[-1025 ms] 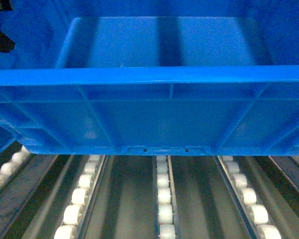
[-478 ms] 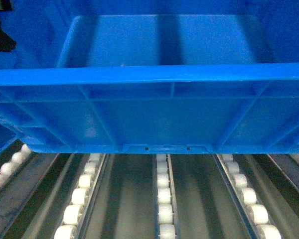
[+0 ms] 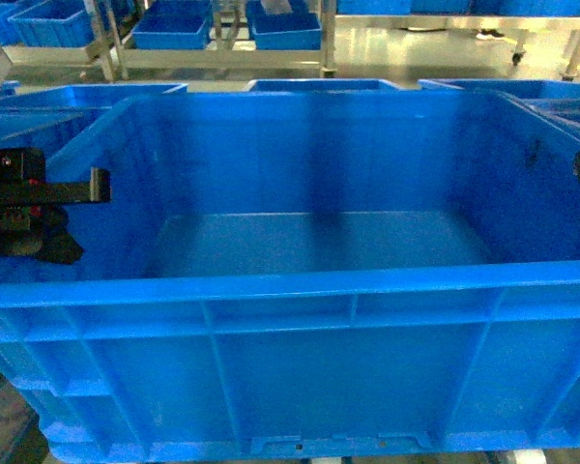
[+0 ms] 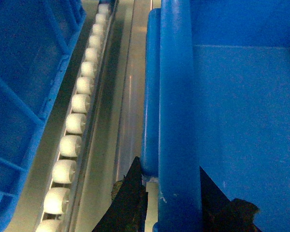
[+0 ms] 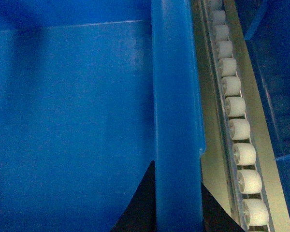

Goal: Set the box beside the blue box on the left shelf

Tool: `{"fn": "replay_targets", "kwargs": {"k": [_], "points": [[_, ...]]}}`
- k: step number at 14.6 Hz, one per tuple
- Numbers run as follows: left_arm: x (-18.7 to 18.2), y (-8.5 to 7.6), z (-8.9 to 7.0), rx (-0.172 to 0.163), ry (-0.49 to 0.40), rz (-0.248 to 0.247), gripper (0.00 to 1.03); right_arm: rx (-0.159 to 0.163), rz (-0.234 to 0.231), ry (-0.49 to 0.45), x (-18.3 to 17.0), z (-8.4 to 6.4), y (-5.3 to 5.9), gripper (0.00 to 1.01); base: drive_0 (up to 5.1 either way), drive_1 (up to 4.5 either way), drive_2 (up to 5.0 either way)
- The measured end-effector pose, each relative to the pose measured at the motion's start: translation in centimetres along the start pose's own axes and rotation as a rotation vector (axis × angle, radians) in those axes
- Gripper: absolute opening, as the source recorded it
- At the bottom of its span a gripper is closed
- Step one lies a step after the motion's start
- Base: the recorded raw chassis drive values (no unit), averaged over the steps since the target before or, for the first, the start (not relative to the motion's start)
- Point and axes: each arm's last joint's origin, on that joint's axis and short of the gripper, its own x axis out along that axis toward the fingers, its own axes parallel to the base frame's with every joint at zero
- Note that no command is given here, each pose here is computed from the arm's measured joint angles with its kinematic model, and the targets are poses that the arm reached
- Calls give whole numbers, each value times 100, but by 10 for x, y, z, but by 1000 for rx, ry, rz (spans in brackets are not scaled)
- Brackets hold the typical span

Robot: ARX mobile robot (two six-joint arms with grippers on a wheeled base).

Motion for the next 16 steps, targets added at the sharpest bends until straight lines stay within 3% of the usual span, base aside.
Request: {"fn": "replay_targets", "kwargs": {"k": [6,8,9,11,12,13,15,16], "points": [[2,0,0,3,20,16,16,8,10,24,2,-1,1,7,0,0,0],[2,-1,3,35,-7,0,29,28,17,23,2,-1,1,12,0,0,0],[2,-2,7,44,-43,-15,35,49,19,22,3,-1,1,17,0,0,0],[-4,-16,20,67,-154,-139,53,96,55,4,4,1,3,36,0,0,0],[-10,-25,27,66,-230,-192,64,135,96,-53,3,6,7,48,0,0,0],[-18,-31,35,59,-307,-240,77,152,122,-144,-1,13,9,59,0,0,0],[-29,-26,52,-9,-468,-254,100,160,101,-401,-24,33,8,83,0,0,0],[-34,-21,58,-35,-513,-225,97,157,102,-448,-32,38,8,96,0,0,0]]}}
